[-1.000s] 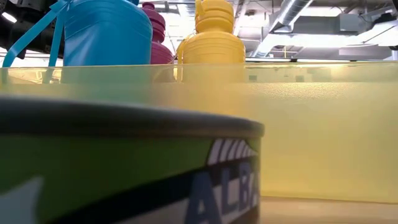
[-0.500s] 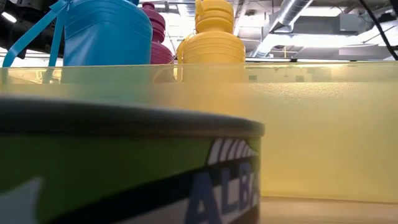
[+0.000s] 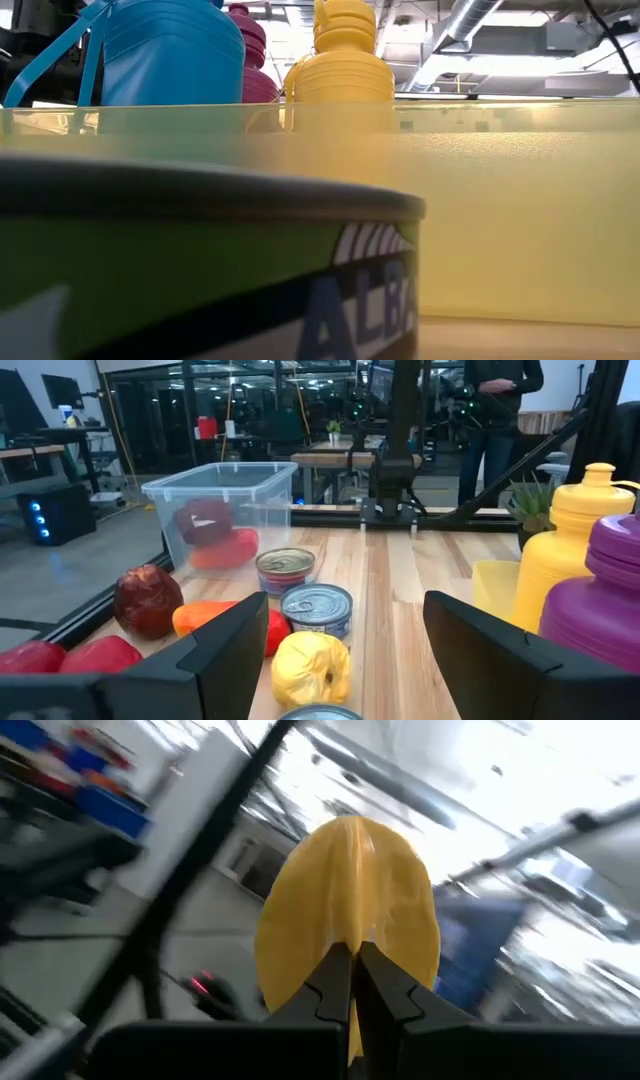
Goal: Pick & Place Food Item
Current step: Put the starfruit into the red bin
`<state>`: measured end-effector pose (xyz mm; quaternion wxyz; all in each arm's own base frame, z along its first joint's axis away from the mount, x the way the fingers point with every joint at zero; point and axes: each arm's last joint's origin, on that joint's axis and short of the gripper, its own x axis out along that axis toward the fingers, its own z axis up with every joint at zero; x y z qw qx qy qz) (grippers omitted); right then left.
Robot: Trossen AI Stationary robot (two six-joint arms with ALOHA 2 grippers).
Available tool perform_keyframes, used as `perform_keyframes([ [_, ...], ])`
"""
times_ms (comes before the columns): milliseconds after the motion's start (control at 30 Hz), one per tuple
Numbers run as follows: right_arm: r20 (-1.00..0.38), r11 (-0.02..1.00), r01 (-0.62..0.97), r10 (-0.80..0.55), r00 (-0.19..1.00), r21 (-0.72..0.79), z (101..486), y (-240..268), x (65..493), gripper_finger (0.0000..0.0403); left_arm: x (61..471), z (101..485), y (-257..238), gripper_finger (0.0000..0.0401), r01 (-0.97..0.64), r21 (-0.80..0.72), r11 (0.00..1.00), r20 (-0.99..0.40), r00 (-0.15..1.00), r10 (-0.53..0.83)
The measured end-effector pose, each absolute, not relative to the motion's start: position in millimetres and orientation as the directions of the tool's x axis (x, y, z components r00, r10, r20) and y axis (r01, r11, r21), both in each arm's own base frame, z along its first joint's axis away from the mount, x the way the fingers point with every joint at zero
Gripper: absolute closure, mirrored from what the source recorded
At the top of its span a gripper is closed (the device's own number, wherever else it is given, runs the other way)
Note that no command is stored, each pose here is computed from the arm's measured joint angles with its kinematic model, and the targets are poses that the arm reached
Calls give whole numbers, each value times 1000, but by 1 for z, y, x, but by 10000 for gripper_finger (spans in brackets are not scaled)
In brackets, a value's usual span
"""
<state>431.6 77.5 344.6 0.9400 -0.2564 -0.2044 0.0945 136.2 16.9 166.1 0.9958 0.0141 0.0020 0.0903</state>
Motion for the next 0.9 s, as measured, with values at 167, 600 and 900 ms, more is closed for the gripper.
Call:
perform_keyframes([
  [167, 297, 892, 11, 139, 945, -451, 334, 30, 389, 403, 136, 166, 17, 142, -186, 28, 982, -2, 983, 186],
  [600, 161, 922, 252, -212, 964, -292, 311, -78, 312, 403, 136, 168, 17, 142, -191, 47, 981, 16, 982, 190],
  [900, 68, 972, 173, -164, 984, -158, 279, -153, 336, 403, 134, 169, 25, 142, -329, 47, 943, 26, 944, 328],
])
